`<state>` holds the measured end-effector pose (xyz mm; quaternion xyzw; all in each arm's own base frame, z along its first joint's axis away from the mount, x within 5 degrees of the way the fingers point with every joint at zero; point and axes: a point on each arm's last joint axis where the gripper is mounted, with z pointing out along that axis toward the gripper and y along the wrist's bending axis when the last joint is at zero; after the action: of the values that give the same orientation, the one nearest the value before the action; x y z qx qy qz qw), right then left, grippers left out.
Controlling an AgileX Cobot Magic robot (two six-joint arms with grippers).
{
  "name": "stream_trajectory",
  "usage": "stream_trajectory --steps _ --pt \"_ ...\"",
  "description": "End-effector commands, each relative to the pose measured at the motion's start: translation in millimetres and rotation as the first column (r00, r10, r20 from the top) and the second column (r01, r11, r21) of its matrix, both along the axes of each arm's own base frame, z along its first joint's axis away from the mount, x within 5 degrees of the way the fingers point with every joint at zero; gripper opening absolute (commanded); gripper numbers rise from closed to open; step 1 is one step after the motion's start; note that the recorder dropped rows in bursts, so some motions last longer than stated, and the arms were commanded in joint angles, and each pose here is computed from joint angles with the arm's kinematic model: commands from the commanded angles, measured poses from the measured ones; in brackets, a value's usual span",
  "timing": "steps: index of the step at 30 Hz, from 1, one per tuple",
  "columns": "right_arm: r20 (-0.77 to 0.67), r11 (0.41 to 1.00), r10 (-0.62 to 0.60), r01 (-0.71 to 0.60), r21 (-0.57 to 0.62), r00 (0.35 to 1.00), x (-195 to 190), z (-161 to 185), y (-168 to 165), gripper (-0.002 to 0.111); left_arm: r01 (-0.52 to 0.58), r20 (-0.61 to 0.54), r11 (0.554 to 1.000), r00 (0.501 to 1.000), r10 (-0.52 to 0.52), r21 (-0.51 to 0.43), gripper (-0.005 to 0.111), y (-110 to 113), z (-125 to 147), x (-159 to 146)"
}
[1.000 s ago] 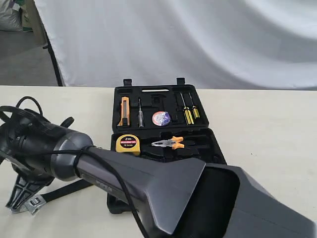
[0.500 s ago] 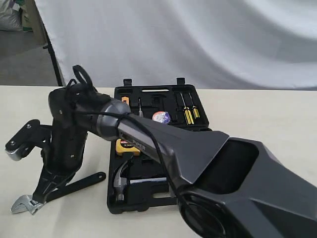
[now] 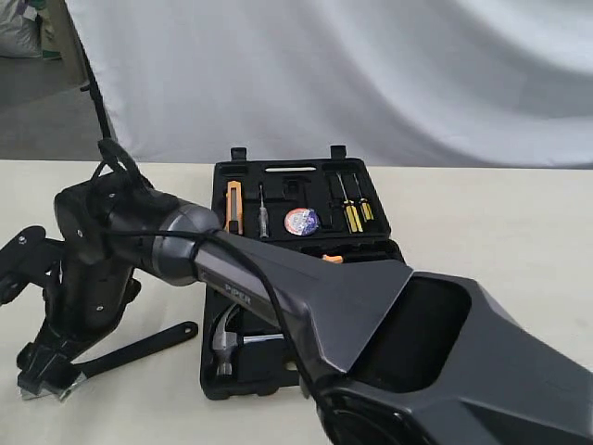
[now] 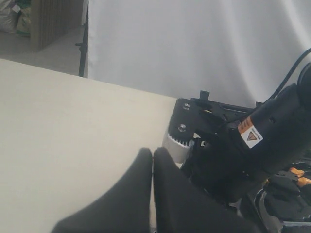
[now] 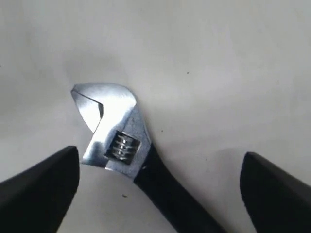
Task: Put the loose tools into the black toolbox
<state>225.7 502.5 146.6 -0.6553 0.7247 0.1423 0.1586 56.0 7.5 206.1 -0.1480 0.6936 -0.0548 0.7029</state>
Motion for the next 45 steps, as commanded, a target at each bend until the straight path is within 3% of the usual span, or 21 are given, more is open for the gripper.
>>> stream_trajectory --steps 1,7,12,14,20,21,28,35,39,45 --pt "0.005 0.996 0.033 -0.034 0.078 0.999 -5.3 4.5 8.2 0.084 -0.026 0.013 1.0 1.0 0.026 0.001 0.001 1.4 1.7 -0.6" --pt "0.029 0.991 0.082 -0.085 0.102 0.996 -18.3 -24.3 21.8 0.084 -0.026 0.013 1.0 1.0 0.026 0.001 0.001 1.4 1.7 -0.6" --pt "0.06 0.981 0.187 -0.19 0.035 0.98 -29.8 -45.9 23.9 0.08 -0.026 0.013 1.0 1.0 0.026 0.001 0.001 1.4 1.7 -0.6" --pt "0.067 0.981 0.194 -0.195 0.015 0.979 -29.2 -46.7 22.5 0.065 -0.026 0.013 1.0 1.0 0.026 0.001 0.001 1.4 1.7 -0.6" --pt "0.054 0.983 0.184 -0.184 0.008 0.982 -29.9 -43.8 21.4 0.005 -0.026 0.013 1.0 1.0 0.026 0.001 0.001 1.4 1.7 -0.6" --pt "0.048 0.985 0.173 -0.173 0.01 0.984 -29.9 -43.8 21.4 0.0 -0.026 0.013 1.0 1.0 0.026 0.001 0.001 1.4 1.7 -0.6" --pt "0.047 0.99 0.128 -0.131 0.05 0.991 -30.2 -15.0 20.9 0.0 -0.026 0.013 1.0 1.0 0.026 0.001 0.001 1.4 1.7 -0.6" --pt "0.088 0.983 0.116 -0.127 0.13 0.989 -34.2 62.0 10.8 0.0 -0.026 0.013 1.0 1.0 0.026 0.001 0.001 1.4 1.7 -0.6" --pt "0.087 0.984 0.077 -0.089 0.154 0.993 -27.6 101.5 -4.8 0.0 -0.026 0.013 1.0 1.0 0.026 0.001 0.001 1.4 1.7 -0.6" --pt "0.005 0.992 -0.005 0.005 0.124 1.0 2.0 129.3 -38.0 0.0 -0.026 0.013 1.0 1.0 0.026 0.001 0.001 1.4 1.7 -0.6"
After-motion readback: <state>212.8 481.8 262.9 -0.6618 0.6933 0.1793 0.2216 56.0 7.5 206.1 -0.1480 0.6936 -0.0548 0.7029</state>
